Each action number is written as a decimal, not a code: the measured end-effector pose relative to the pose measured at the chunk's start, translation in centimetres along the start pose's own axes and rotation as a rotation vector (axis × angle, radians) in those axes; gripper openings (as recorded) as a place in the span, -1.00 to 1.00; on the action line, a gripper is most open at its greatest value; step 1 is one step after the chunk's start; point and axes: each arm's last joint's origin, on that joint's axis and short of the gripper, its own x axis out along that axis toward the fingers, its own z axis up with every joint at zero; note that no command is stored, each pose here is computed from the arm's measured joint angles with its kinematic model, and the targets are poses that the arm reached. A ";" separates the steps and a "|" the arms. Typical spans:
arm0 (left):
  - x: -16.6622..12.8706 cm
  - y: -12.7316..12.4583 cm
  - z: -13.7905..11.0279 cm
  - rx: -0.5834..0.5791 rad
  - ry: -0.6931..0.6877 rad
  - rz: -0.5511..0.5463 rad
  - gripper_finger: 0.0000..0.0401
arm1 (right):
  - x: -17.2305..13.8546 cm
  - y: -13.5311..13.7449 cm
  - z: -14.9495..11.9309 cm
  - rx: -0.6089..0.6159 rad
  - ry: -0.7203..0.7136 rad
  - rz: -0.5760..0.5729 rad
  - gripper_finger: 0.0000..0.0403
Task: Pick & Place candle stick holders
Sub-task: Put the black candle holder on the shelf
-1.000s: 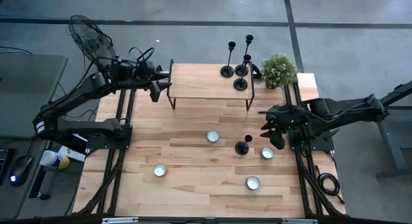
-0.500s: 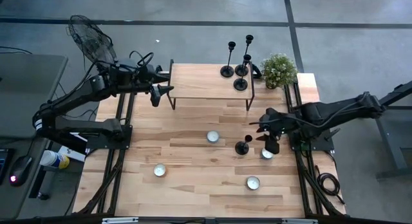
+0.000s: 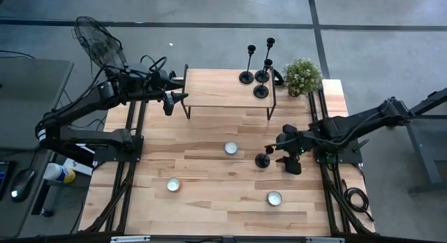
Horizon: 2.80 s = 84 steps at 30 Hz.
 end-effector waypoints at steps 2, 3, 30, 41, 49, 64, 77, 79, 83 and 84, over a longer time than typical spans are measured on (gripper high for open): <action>0.0 0.0 0.0 0.000 0.000 -0.001 0.08 | 0.0 0.3 -0.1 -0.013 -0.003 0.008 0.21; 0.0 0.0 0.0 0.000 0.000 -0.001 0.08 | 0.0 0.4 -0.1 -0.020 -0.008 0.005 0.22; 0.0 0.0 0.0 0.000 -0.001 0.000 0.08 | 2.4 0.8 -1.0 0.077 0.213 -0.010 0.23; 0.0 0.0 0.0 -0.001 -0.001 0.002 0.08 | -1.5 0.9 0.3 0.092 0.120 0.086 0.23; 0.0 0.0 0.0 -0.001 -0.001 0.002 0.08 | -5.3 1.4 2.7 0.050 0.020 0.023 0.23; 0.0 0.0 0.0 -0.023 -0.001 -0.001 0.08 | -1.7 3.0 4.3 -0.003 0.133 -0.034 0.23; 0.0 0.0 0.0 -0.023 -0.001 -0.002 0.08 | 1.9 4.6 3.8 0.105 0.322 -0.013 0.23; 0.0 0.0 0.0 -0.023 0.000 -0.009 0.08 | 1.4 4.6 3.6 0.112 0.331 0.001 0.23; 0.0 0.0 0.0 -0.018 -0.001 -0.009 0.08 | -1.0 3.9 2.8 0.113 0.339 -0.004 0.23; 0.0 0.0 0.0 -0.014 -0.003 -0.010 0.08 | -1.8 3.6 2.6 0.111 0.330 -0.012 0.23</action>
